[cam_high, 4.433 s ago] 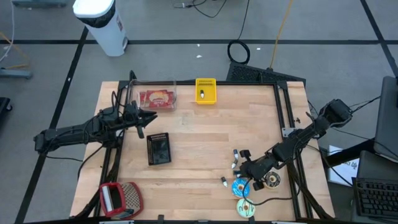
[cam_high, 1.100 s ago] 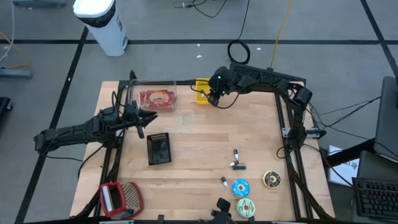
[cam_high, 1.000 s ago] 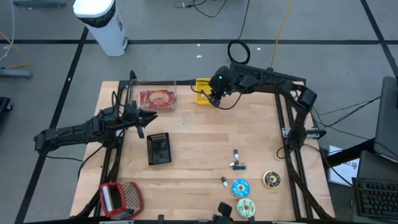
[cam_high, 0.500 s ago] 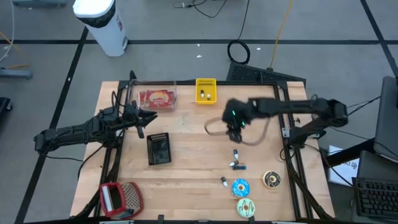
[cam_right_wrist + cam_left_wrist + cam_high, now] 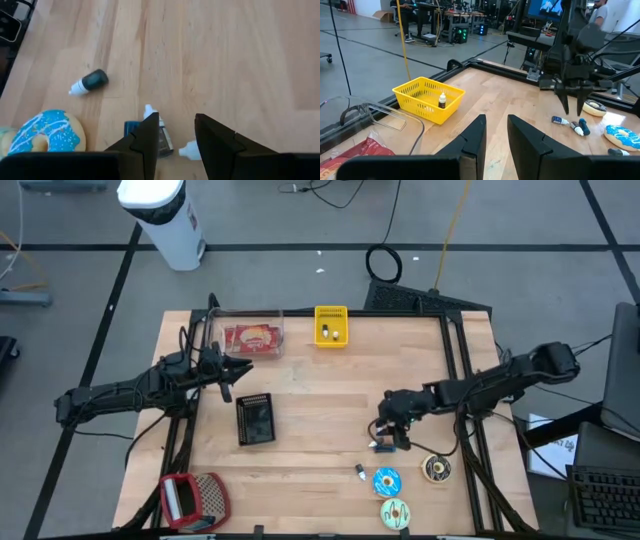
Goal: Pick & Place Food Item
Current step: Put the bottom blue food coloring bottle into the yellow bin
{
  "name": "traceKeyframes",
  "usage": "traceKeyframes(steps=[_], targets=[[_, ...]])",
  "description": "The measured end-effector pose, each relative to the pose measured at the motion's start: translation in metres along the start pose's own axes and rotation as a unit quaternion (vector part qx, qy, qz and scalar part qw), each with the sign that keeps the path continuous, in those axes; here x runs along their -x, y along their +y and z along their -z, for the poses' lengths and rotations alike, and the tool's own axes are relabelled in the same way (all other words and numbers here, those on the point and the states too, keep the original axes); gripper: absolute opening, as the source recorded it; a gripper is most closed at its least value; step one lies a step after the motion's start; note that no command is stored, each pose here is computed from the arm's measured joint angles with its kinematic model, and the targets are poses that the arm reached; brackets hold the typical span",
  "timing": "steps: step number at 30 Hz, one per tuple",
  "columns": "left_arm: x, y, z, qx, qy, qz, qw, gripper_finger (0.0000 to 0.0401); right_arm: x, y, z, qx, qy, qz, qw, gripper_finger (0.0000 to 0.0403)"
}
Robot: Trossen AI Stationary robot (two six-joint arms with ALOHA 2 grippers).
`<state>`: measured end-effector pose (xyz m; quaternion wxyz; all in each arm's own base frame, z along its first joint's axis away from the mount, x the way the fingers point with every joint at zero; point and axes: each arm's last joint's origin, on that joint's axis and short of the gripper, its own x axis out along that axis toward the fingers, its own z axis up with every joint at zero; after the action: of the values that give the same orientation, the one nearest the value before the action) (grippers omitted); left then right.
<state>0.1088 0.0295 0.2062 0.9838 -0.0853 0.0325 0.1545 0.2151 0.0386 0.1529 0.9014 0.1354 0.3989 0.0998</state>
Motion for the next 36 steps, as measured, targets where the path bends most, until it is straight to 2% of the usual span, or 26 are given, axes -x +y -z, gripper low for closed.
traceKeyframes(steps=[4, 7, 12, 15, 22, 25, 29, 32, 36], targets=[[0.0, 0.0, 0.0, 0.0, 0.0, 0.0, 1.0, 0.0079, -0.006, 0.002, 0.007, -0.021, 0.008, -0.006, 1.0, 0.011], [0.0, 0.0, 0.0, 0.0, 0.0, 0.0, 1.0, 0.0079, -0.007, 0.002, 0.014, -0.029, 0.038, 0.0, 0.999, 0.0106], [0.0, 0.0, 0.0, 0.0, 0.0, 0.0, 1.0, 0.0079, -0.004, -0.003, 0.027, -0.044, 0.104, 0.041, 0.993, 0.0097], [0.0, 0.0, 0.0, 0.0, 0.0, 0.0, 1.0, 0.0079, -0.003, -0.004, 0.028, -0.054, 0.113, 0.055, 0.991, 0.0091], [0.0, 0.0, 0.0, 0.0, 0.0, 0.0, 1.0, 0.0079, -0.003, 0.007, 0.031, -0.116, 0.142, -0.016, 0.983, 0.0089], [0.0, 0.0, 0.0, 0.0, 0.0, 0.0, 1.0, 0.0079, -0.003, 0.013, 0.033, -0.12, 0.148, -0.019, 0.982, 0.0089], [0.0, 0.0, 0.0, 0.0, 0.0, 0.0, 1.0, 0.0079, -0.005, 0.021, 0.037, -0.115, 0.131, 0.023, 0.984, 0.0096], [0.0, 0.0, 0.0, 0.0, 0.0, 0.0, 1.0, 0.0079, -0.005, 0.025, 0.038, -0.112, 0.116, 0.047, 0.986, 0.0111], [0.0, 0.0, 0.0, 0.0, 0.0, 0.0, 1.0, 0.0079, -0.006, 0.03, 0.038, -0.109, 0.105, 0.05, 0.987, 0.014]])
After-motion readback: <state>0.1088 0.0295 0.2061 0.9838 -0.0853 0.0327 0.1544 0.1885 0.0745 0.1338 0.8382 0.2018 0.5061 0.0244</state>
